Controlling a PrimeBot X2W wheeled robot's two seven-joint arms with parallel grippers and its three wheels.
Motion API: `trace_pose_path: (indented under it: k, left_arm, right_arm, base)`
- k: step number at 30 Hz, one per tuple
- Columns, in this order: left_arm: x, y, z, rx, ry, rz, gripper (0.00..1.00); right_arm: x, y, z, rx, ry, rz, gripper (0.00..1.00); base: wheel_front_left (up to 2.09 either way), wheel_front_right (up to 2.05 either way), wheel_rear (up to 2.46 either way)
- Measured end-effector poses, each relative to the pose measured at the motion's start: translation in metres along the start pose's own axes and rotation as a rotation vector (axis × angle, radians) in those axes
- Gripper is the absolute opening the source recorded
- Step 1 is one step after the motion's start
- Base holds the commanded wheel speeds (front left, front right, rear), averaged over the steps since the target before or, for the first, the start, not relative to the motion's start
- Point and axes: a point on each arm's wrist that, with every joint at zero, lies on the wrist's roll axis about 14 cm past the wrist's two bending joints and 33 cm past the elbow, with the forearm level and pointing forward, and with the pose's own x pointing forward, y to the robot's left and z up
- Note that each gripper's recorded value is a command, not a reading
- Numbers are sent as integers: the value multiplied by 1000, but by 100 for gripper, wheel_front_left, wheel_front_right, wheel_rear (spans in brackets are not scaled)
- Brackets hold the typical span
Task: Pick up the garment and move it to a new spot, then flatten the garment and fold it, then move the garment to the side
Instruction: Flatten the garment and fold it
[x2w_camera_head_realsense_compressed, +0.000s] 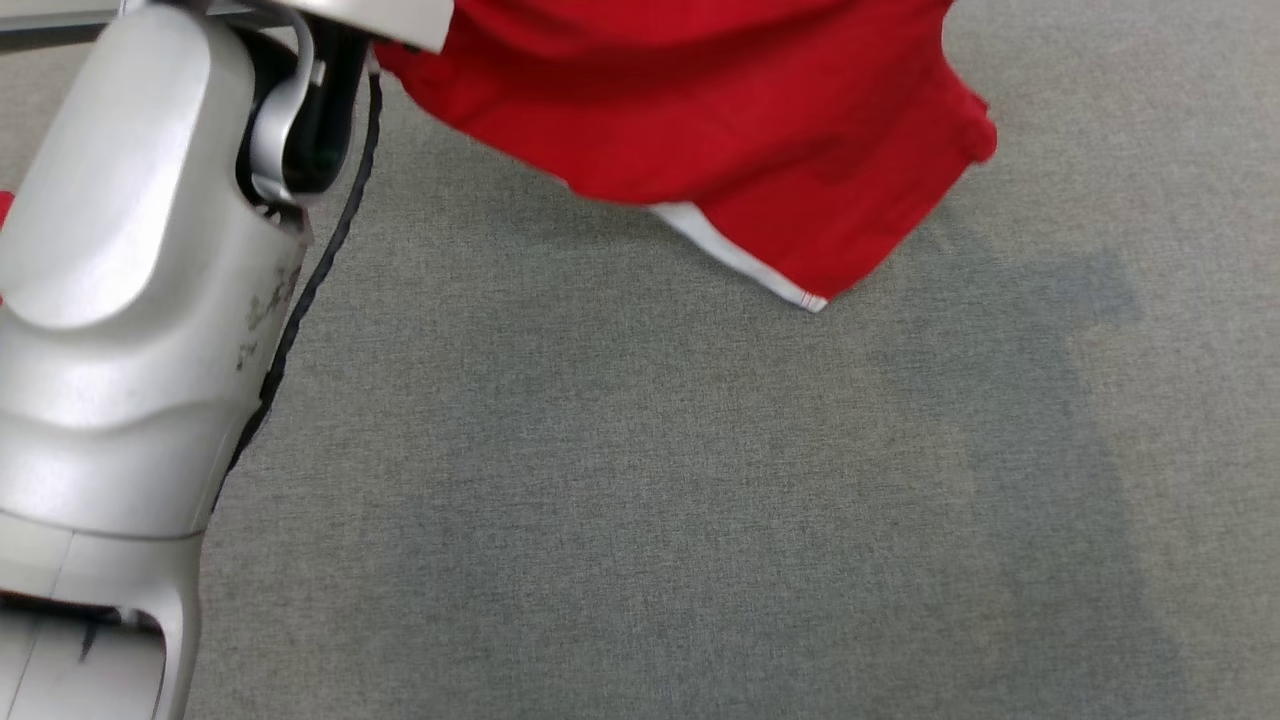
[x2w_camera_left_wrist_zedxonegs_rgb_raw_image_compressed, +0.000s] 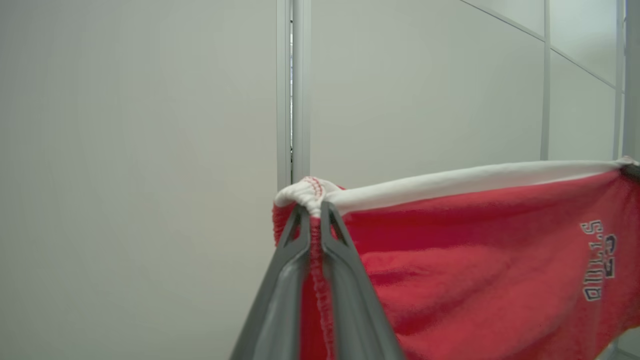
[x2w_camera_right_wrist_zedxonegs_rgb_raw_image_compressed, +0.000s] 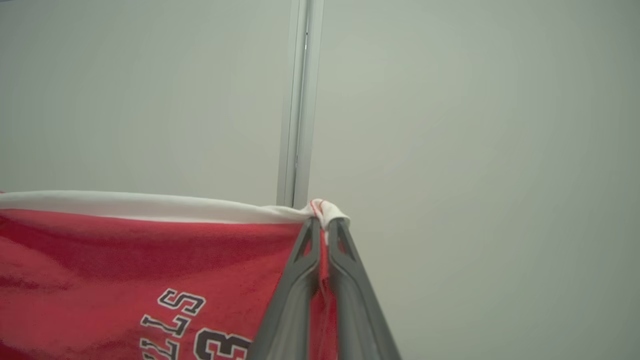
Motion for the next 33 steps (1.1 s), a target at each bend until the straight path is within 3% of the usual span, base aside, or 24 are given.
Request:
trace_pose_path:
  k: [8, 14, 18, 24, 27, 33]
  left_arm:
    - [32, 23, -23, -9, 23, 52, 0]
    - [11, 36, -93, -40, 203, 102, 0]
    - [-25, 36, -154, -107, 363, 150, 0]
    - [-105, 29, -225, -200, 568, 229, 0]
    - [-130, 25, -235, -214, 610, 240, 0]
    - [-174, 10, -234, -233, 636, 248, 0]
  right_arm:
    - [56, 6, 0, 32, -59, 23, 0]
    - [54, 32, -65, 106, 81, 53, 0]
    - [20, 54, -136, 187, 245, 59, 0]
    - [-76, 84, -233, 333, 521, 22, 0]
    - [-110, 90, -251, 378, 590, -3, 0]
    - [-157, 92, -250, 414, 613, -33, 0]
  base:
    - [0, 0, 0]
    - [0, 0, 0]
    - [0, 0, 0]
    - [0, 0, 0]
    - [0, 0, 0]
    - [0, 0, 0]
